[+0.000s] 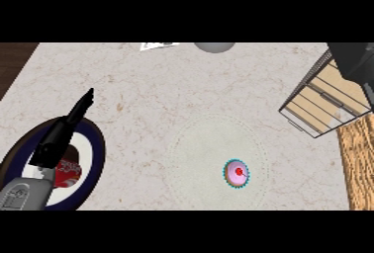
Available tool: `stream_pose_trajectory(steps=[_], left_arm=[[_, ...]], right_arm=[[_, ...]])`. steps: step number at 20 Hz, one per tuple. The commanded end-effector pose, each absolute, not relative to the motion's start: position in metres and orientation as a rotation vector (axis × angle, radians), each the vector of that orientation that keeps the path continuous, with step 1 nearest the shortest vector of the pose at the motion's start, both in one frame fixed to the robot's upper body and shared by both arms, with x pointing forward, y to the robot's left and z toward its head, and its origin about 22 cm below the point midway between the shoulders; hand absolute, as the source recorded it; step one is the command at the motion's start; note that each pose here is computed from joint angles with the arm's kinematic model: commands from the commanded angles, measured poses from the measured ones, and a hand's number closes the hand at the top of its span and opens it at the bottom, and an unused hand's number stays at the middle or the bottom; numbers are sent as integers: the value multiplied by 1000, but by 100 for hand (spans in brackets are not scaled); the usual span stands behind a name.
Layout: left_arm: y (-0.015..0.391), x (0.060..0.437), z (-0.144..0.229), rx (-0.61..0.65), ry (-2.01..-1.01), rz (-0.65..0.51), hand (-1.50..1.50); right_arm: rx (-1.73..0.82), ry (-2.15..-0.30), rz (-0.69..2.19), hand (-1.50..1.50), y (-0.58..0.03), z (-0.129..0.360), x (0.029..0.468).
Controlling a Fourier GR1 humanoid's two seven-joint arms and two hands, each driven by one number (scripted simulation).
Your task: Pick the pear from the placemat and place it in the tiered shelf
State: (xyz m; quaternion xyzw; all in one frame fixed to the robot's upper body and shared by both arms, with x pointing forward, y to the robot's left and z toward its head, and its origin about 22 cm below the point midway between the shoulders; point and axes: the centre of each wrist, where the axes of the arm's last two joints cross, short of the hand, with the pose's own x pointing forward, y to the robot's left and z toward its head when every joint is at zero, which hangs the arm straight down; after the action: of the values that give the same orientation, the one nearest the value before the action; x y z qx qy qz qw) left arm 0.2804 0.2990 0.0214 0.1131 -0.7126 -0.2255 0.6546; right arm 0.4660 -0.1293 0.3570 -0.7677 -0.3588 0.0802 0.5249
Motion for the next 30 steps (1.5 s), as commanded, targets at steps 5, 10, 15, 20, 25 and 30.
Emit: stream_pose_trajectory(steps=[5,10,15,20,25,30], left_arm=[[307,264,3,268,-1584,-493,0],[308,271,7,271,-1570,-484,0],[313,264,1,273,-1565,-481,0],[311,261,3,245,-1570,-468,0],[309,259,6,280,-1566,-462,0],[312,276,14,287,-1571,-475,0]], right_arm=[[-1818,-580,117,150,-178,366,471],[-1790,-565,161,150,-197,336,477],[-1713,-621,187,150,-213,315,477],[-1645,-654,175,150,-235,290,477],[-1623,-628,198,150,-246,247,474],[-1652,-554,173,150,-265,235,472]])
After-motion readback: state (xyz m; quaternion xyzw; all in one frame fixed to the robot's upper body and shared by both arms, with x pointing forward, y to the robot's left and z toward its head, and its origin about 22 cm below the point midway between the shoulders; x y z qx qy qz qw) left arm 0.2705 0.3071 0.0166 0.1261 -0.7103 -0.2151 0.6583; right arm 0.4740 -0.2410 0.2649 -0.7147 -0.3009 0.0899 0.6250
